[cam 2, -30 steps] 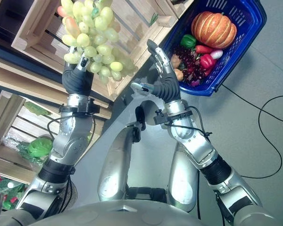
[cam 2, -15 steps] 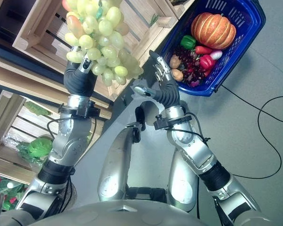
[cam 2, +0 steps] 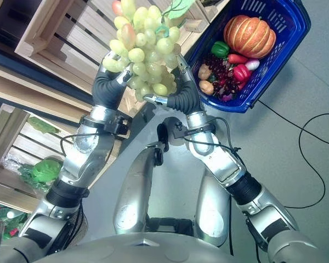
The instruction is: Pick up fruits and vegetables into the basket
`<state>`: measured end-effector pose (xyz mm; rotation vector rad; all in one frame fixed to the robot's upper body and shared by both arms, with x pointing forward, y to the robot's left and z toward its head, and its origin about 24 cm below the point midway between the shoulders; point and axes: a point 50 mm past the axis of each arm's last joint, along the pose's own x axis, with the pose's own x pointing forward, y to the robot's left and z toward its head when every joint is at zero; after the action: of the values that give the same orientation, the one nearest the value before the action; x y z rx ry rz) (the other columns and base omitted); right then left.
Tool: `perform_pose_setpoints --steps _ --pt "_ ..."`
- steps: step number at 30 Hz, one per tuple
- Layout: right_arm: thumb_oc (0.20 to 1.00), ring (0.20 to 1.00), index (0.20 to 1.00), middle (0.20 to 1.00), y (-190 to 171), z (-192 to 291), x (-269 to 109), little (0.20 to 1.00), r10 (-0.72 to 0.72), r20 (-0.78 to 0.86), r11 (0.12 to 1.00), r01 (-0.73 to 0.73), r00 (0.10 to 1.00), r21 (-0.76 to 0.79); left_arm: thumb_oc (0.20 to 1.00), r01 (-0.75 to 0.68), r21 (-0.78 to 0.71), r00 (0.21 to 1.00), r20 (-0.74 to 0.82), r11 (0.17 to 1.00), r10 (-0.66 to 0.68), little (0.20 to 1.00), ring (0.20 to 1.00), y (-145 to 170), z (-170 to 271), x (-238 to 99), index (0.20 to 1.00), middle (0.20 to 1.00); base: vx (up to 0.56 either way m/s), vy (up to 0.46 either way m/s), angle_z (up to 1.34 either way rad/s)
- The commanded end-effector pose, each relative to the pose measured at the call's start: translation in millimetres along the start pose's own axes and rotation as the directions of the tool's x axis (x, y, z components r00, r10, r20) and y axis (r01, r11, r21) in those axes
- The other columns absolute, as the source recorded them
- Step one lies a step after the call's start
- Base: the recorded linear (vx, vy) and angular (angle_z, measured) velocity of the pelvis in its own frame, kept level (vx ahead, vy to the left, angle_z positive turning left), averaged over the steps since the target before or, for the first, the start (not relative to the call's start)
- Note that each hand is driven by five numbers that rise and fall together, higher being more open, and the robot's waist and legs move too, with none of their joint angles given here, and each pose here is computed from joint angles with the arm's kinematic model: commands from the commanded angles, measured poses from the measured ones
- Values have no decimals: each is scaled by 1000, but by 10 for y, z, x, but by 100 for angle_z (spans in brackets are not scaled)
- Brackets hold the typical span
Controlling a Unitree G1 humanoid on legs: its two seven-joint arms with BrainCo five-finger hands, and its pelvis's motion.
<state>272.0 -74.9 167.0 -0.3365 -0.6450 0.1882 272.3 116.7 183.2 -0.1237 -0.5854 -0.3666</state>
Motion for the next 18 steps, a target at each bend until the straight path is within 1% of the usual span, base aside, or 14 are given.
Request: perform_pose_setpoints --steps 1,4,8,12,18 --pt "1000 1000 1000 1000 50 254 99 1000 16 142 999 -11 990 -39 200 74 72 992 94 995 -80 200 200 -87 207 45 200 200 0 0 0" --pt "1000 1000 1000 1000 79 228 122 1000 54 110 998 -51 993 -29 200 85 61 994 63 994 -89 200 200 -74 169 45 200 200 0 -23 2" --pt "1000 1000 1000 1000 197 128 128 1000 160 24 987 -160 987 1 200 109 29 993 48 994 -111 200 200 -93 134 41 200 200 0 0 0" --pt "1000 1000 1000 1000 322 1 108 1000 252 -58 968 -252 966 4 200 164 -12 986 35 986 -164 200 200 -141 105 49 200 200 -7 -40 5" --pt "1000 1000 1000 1000 471 -38 106 1000 380 -98 925 -378 920 41 200 233 -93 972 2 968 -233 200 200 -260 57 80 200 200 -8 -31 6"
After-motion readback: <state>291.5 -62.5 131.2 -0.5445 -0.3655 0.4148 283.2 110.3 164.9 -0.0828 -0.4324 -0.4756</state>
